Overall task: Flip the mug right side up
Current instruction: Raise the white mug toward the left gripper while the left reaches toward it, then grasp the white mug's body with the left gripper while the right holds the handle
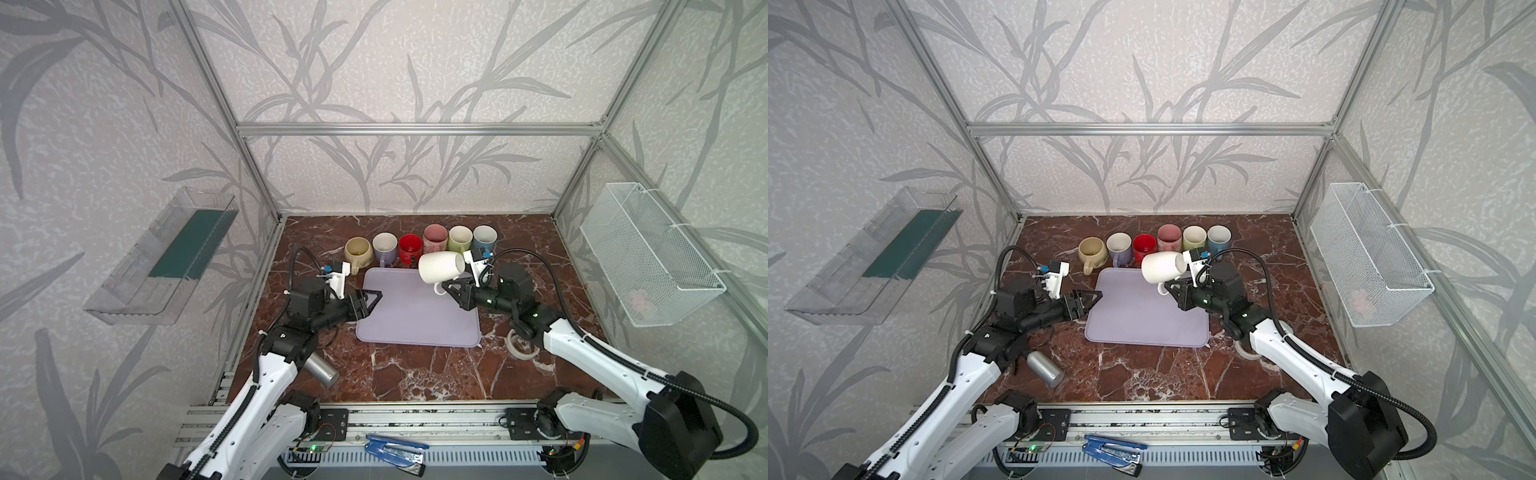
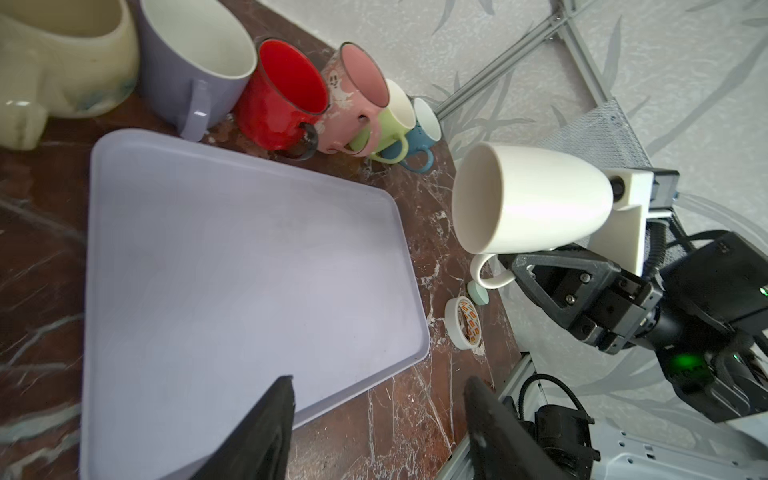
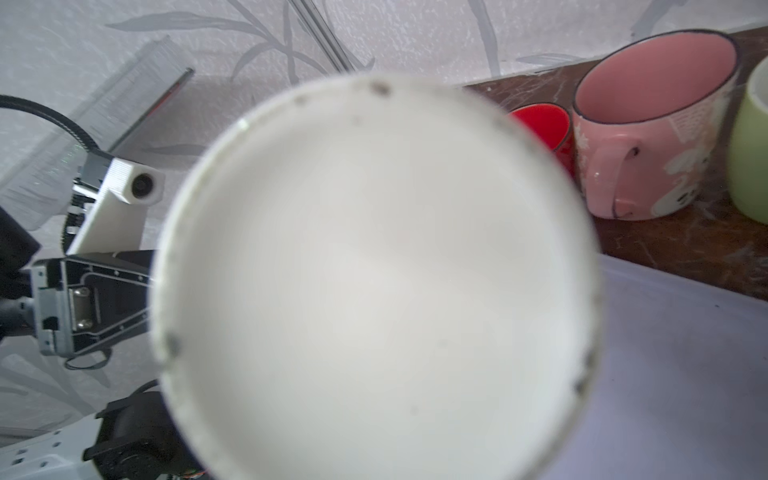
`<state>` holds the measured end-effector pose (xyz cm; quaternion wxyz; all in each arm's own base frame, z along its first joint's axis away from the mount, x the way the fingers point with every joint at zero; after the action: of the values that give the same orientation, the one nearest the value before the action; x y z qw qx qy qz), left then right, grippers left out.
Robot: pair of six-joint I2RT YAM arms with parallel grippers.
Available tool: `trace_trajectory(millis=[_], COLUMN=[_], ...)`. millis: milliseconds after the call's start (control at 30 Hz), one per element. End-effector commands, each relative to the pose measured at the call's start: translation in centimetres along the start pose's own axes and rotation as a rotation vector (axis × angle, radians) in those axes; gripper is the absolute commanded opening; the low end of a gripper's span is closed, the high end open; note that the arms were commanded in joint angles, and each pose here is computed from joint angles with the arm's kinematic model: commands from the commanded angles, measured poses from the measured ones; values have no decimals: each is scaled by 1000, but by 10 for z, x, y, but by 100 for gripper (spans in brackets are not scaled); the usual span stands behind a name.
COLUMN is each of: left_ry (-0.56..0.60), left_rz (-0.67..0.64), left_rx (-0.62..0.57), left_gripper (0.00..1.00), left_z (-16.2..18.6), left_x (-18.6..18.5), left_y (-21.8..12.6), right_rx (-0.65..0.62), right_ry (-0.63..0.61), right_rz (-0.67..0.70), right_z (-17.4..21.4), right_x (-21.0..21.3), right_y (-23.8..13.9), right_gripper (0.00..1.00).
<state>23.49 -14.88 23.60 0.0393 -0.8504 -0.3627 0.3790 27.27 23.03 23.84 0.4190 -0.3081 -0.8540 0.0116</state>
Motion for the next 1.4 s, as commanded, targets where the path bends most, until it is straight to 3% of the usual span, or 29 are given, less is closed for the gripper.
trace_trajectory(millis=[0, 167, 700, 1000, 1367], left_ry=[41, 80, 130, 179, 192], left_rz=[196, 283, 428, 493, 520], left_rx=[-72, -80, -116, -120, -108], left_gripper=[51, 40, 36, 40, 30], left_z=[-15, -15, -30, -34, -34], left_x=[-35, -54, -89, -111, -119], left_y=[3, 14, 39, 43, 52], right_rx=[-88, -75, -9, 19, 77], right_ry=[-23, 11, 29, 48, 55], right_rz=[-260, -366, -555, -591, -689], right_z=[-28, -31, -30, -27, -23], right_x=[47, 59, 81, 81, 92], right_y=[-10, -9, -10, -6, -6], right_gripper=[0, 0, 0, 0, 0])
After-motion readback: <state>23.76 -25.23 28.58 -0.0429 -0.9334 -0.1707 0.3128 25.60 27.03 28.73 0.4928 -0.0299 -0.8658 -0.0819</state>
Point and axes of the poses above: each gripper's point midway between its finger pads, its own y axis out along the fingers, its own x axis along the line the jaws close on, z = x × y, the point moved 3 cm from there along -y, back along the fingers, and after that the axes turned 10 degrees about y, right-handed, at the moved point
